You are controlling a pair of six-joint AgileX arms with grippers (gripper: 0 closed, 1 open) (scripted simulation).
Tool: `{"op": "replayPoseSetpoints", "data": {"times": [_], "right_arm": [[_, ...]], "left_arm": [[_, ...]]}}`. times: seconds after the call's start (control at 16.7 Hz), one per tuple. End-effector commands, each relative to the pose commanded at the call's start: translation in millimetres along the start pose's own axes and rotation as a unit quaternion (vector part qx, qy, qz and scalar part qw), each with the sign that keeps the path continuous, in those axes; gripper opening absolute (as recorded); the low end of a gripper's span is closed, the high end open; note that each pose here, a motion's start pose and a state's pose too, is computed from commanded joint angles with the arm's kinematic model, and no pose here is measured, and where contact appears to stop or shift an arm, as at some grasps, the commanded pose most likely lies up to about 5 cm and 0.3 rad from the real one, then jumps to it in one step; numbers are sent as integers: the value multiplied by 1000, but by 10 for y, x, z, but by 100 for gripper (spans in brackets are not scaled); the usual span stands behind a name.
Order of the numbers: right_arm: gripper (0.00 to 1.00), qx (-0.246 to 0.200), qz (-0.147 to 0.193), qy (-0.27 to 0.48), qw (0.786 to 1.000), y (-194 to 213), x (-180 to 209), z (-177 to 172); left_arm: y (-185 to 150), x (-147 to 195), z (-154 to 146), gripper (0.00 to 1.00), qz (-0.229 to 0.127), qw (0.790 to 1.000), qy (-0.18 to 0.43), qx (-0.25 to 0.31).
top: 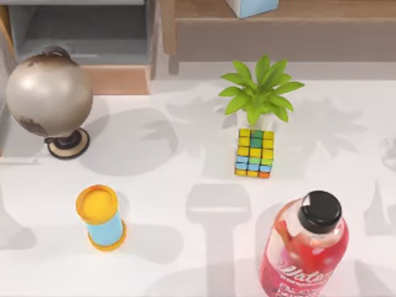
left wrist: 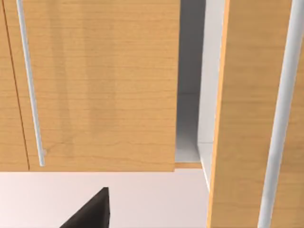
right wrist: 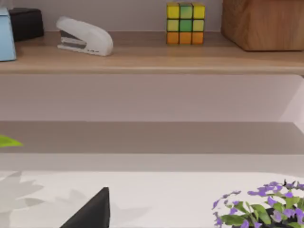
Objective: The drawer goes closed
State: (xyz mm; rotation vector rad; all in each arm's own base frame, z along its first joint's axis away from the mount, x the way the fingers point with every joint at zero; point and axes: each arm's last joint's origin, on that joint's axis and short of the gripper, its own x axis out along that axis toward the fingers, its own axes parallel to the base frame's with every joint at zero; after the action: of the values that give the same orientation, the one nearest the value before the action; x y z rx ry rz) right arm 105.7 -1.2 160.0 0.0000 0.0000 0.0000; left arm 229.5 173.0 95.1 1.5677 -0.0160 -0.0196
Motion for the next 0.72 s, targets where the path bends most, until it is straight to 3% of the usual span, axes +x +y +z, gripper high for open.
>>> {"op": "replayPoseSetpoints", "data": {"times": [0.6,0.72], "right_arm": [[100,0,0,0,1000,0,0,0],[100,0,0,0,1000,0,0,0]], "left_arm": [[1,248,-16,100,1,1000,1,2],[1,248,-16,85,1,1000,1,2]]}}
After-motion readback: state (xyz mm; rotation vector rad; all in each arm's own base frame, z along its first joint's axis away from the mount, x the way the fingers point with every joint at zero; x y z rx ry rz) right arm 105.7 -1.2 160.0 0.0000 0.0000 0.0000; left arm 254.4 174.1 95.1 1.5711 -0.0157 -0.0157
